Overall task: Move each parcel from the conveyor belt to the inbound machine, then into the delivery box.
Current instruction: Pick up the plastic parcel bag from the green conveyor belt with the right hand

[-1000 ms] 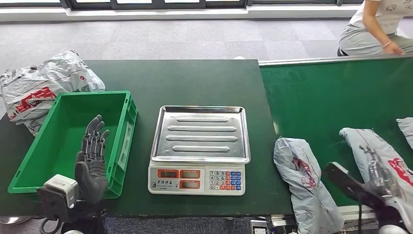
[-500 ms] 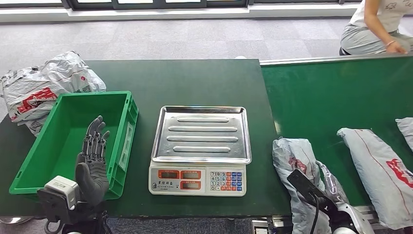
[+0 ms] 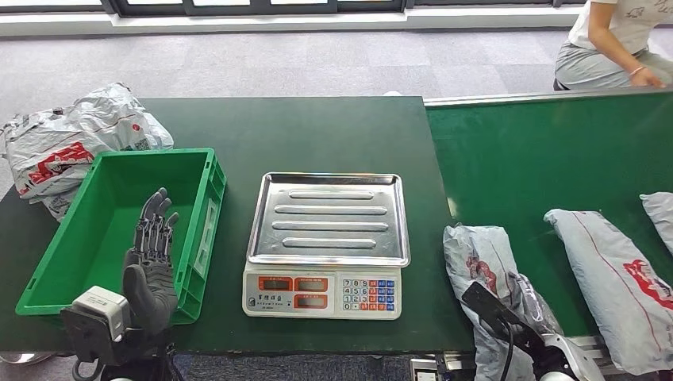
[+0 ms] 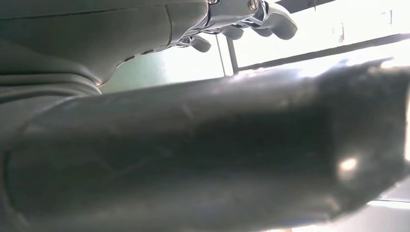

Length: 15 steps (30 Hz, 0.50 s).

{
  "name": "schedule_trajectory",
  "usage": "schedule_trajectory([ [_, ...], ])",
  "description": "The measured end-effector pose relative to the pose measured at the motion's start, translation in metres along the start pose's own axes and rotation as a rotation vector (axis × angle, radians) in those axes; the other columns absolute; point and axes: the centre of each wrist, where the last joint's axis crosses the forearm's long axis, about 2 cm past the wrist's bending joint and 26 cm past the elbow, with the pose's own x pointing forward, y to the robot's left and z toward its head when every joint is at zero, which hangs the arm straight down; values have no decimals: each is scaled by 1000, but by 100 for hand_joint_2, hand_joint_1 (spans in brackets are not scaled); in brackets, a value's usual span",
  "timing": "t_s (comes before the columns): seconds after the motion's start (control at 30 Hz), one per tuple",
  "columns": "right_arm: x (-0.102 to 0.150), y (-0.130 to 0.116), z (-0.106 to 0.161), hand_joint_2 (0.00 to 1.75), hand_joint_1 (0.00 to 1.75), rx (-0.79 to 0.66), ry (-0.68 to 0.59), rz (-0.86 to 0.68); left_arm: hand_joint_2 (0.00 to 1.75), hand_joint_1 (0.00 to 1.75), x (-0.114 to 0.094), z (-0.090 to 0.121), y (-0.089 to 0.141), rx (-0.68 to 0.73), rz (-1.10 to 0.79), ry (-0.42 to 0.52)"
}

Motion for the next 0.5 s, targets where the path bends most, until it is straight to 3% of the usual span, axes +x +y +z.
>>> schedule_trajectory([
  [0.13, -1, 1, 0, 175, 0, 6, 1, 1, 0, 0, 0, 0, 0, -1, 0, 0],
  [0.33, 9, 39, -19, 175, 1, 146, -28, 23, 0, 0, 1, -15, -2, -11, 3, -10],
  [0.47, 13, 44, -23, 175, 175, 144, -28, 31, 0, 0, 1, -15, -2, -10, 3, -4],
  [0.5, 14, 45, -24, 175, 175, 128, -29, 35, 0, 0, 1, -15, -2, -9, 3, -2],
])
